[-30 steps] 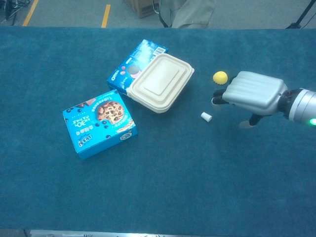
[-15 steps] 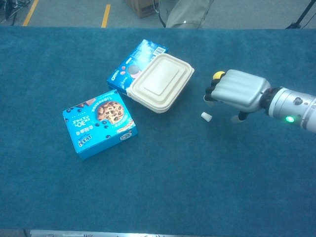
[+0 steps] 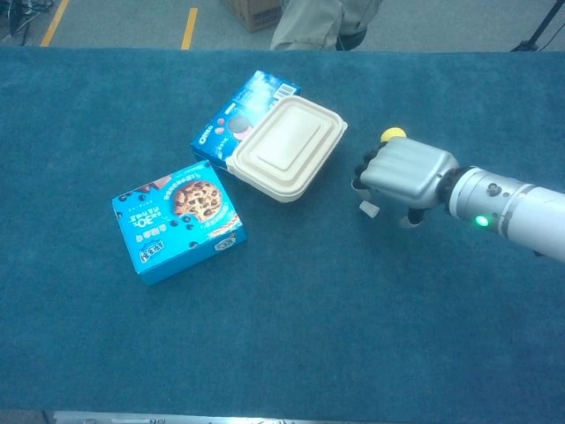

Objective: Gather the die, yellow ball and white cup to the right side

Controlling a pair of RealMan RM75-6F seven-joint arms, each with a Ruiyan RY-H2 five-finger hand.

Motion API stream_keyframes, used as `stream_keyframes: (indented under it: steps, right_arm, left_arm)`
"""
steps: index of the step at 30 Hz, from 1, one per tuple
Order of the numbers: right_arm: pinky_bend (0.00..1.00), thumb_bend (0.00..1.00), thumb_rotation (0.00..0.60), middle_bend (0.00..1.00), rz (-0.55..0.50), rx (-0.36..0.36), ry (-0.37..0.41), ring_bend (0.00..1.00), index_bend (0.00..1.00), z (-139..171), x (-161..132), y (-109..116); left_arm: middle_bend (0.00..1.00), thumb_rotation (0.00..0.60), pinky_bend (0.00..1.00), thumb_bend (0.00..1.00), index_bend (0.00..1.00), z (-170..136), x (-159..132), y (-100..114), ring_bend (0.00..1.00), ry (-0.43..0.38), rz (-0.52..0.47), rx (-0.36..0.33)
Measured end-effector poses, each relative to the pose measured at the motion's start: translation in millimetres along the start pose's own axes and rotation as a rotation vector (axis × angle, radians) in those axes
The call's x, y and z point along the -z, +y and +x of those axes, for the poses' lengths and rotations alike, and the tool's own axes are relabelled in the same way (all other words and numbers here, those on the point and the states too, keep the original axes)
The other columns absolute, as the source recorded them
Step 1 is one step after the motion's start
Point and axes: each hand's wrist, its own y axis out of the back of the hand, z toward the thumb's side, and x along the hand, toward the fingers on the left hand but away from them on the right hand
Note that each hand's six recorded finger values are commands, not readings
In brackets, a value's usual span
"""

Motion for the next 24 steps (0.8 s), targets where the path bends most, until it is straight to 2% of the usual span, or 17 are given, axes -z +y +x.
stream_keyframes:
  steps: [4, 10, 20, 24]
  right_arm:
    - [0.28, 0.12, 0.6, 0.28, 0.003, 0.0, 0.0, 0.19, 0.39, -6, -5, 2]
    - [0.28, 0.26, 0.6, 0.27, -0.006, -0.008, -0.005, 0.19, 0.39, -14, -11, 3]
    - [0.28, 0.26, 0.6, 0.27, -0.003, -0.02, -0.031, 0.19, 0.39, -21, -10, 1]
    - [0.28, 0.21, 0.6, 0.27, -0.005, -0.031, -0.033, 0.19, 0.39, -18, -9, -2]
  left_arm:
    - [0.38, 0.501, 0.18, 0.29, 0.33, 0, 1, 0, 0.33, 0.003, 0.0, 0.001]
    - [0.38, 0.5, 0.18, 0.29, 0.33, 0, 2, -1, 0.33, 0.003, -0.002, 0.002]
    - [0.38, 0.5, 0.18, 0.29, 0.33, -1, 3, -1, 0.33, 0.006, -0.005, 0.004]
    - [0.38, 0.501, 0.18, 0.29, 0.33, -1, 4, -2, 0.33, 0.006, -0.007, 0.008]
